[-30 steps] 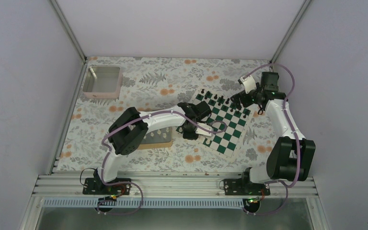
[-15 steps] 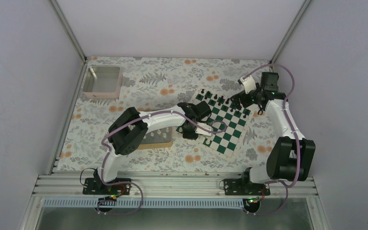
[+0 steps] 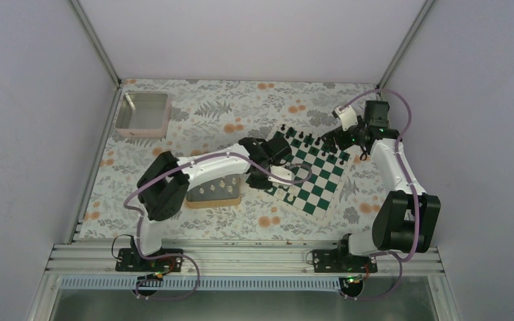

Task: Set up the chess pieces on the board
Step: Place the chess piece on the chessboard, then pick up the chess piece from the storage box.

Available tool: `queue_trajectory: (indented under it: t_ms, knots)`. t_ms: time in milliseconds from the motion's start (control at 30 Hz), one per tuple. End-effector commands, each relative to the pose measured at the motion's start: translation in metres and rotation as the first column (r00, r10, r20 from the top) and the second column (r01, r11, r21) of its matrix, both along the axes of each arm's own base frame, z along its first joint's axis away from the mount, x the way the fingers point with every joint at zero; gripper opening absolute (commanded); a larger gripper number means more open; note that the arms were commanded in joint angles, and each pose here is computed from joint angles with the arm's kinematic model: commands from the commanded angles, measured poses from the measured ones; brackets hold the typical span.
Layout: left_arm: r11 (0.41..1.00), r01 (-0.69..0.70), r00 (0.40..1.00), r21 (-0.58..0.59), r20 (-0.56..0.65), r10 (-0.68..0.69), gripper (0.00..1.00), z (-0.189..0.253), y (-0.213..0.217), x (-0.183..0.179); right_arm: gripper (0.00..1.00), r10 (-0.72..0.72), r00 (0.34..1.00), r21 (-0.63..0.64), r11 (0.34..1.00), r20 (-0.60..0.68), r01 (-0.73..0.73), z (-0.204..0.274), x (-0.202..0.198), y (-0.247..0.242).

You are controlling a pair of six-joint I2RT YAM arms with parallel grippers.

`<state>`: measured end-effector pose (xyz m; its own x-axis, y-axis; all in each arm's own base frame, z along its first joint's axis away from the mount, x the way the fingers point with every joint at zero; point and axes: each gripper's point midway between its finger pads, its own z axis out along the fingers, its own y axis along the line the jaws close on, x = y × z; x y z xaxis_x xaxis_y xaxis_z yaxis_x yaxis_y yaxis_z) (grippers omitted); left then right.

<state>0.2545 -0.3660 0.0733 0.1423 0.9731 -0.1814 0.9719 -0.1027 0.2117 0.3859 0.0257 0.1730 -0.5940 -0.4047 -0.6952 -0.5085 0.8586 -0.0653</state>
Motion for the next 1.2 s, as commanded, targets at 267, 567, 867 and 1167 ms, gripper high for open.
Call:
queue_trajectory:
  t_ms: [267,567,867,1167]
  knots:
    - [0.974,-0.227,0.973,0.011,0.046,0.226,0.38,0.06,0.129,0.058,1.0,0.012,1.0,0.025,1.0,0.011,-0.012,0.006,0.001,0.002]
    - [0.959,-0.282,0.959,-0.027,-0.028,0.281,0.38,0.041,0.162,0.063,1.0,0.015,1.0,0.034,0.999,0.007,-0.015,0.008,0.002,0.004]
    - [0.96,-0.278,0.954,-0.016,-0.124,0.274,0.38,0.001,0.156,0.052,1.0,0.024,1.0,0.035,0.999,0.004,-0.025,0.007,-0.001,0.005]
    - [0.965,-0.261,0.953,-0.027,-0.164,0.253,0.38,-0.012,0.149,0.048,1.0,0.028,1.0,0.034,0.999,-0.003,-0.028,0.004,-0.002,0.005]
